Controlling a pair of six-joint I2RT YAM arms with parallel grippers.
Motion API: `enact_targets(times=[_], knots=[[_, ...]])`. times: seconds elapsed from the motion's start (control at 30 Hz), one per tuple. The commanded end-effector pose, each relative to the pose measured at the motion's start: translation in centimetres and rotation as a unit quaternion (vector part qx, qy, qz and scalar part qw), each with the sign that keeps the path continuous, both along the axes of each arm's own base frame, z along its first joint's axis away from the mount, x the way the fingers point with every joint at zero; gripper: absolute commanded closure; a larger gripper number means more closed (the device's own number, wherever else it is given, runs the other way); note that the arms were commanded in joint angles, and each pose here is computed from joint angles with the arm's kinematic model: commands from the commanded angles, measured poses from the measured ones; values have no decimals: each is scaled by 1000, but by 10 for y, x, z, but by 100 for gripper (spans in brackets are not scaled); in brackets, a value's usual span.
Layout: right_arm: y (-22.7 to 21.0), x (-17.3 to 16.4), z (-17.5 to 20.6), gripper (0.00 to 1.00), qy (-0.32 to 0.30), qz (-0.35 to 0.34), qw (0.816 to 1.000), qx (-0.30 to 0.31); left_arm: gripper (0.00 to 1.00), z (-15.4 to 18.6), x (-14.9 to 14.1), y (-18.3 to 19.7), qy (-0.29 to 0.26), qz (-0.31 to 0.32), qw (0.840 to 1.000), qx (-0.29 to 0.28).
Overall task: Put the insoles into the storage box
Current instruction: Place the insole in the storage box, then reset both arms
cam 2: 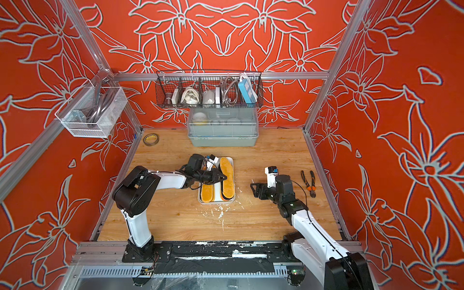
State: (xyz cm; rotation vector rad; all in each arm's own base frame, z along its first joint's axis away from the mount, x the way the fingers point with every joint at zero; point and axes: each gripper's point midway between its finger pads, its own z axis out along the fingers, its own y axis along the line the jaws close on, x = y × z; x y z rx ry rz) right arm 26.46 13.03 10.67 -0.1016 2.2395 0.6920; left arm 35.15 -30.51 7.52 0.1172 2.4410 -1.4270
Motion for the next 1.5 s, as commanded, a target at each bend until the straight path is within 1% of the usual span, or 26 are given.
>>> enact_targets(times=[0.0,0.1,0.17,0.27,0.37,0.47,0.6,0.63,0.7,0.77,0.83,0.87,0.9,0.93,1.0,1.03,1.07,1.1,1.17,1.2,1.23,1.3,1.37,1.43,1.47], knots=[[-1,2,1,23,-3,-3,1000,-7,73,-4,0,-1,4,-3,1000,10],[-1,3,1,23,-3,-3,1000,-7,66,0,0,1,1,-3,1000,18],[-1,3,1,23,-2,-3,1000,-7,62,4,0,4,-6,0,1000,27],[-2,3,0,23,0,-5,1000,-9,54,15,0,8,-20,4,999,42],[-2,3,0,23,0,-5,1000,-9,47,33,0,15,-48,9,997,60],[-2,3,-1,23,1,-6,1000,-11,40,53,-2,28,-80,20,993,90],[-5,5,0,23,0,-13,1000,-16,36,84,-5,52,-139,44,980,138],[-5,5,1,23,1,-14,1000,-16,36,92,-7,58,-156,50,976,144],[-6,9,7,23,2,-19,1000,-19,31,108,-7,74,-193,76,966,152],[-8,14,14,23,3,-28,999,-26,31,120,-8,93,-222,108,956,157],[-10,20,21,22,7,-34,999,-36,30,127,-9,114,-251,142,941,175],[-12,24,24,22,9,-42,998,-42,25,129,-10,126,-266,163,930,193],[-16,28,26,22,11,-53,997,-51,24,130,-11,141,-281,190,915,216],[-20,32,29,20,11,-64,996,-63,19,132,-12,156,-293,216,901,237],[-42,42,35,15,8,-119,987,-107,3,131,-18,190,-323,275,860,282],[-51,47,37,9,3,-142,983,-120,2,141,-24,207,-348,309,837,287],[-58,54,42,1,-12,-160,978,-134,1,141,-29,224,-362,340,816,296],[-67,61,46,0,-25,-183,971,-151,1,140,-35,236,-383,354,797,304],[-84,73,52,0,-38,-225,956,-185,1,137,-45,251,-426,362,767,315],[-89,80,51,0,-43,-230,950,-205,2,131,-49,263,-428,381,753,325],[-93,87,52,0,-53,-235,945,-223,2,126,-51,277,-418,405,741,335],[-99,100,52,0,-77,-234,934,-260,2,106,-54,301,-384,433,730,363],[-106,108,56,0,-124,-240,919,-286,2,91,-56,316,-367,442,724,381],[-115,108,57,0,-168,-254,905,-298,1,81,-55,327,-367,455,717,380],[-122,107,58,0,-178,-264,900,-297,1,78,-54,330,-372,456,717,374]])
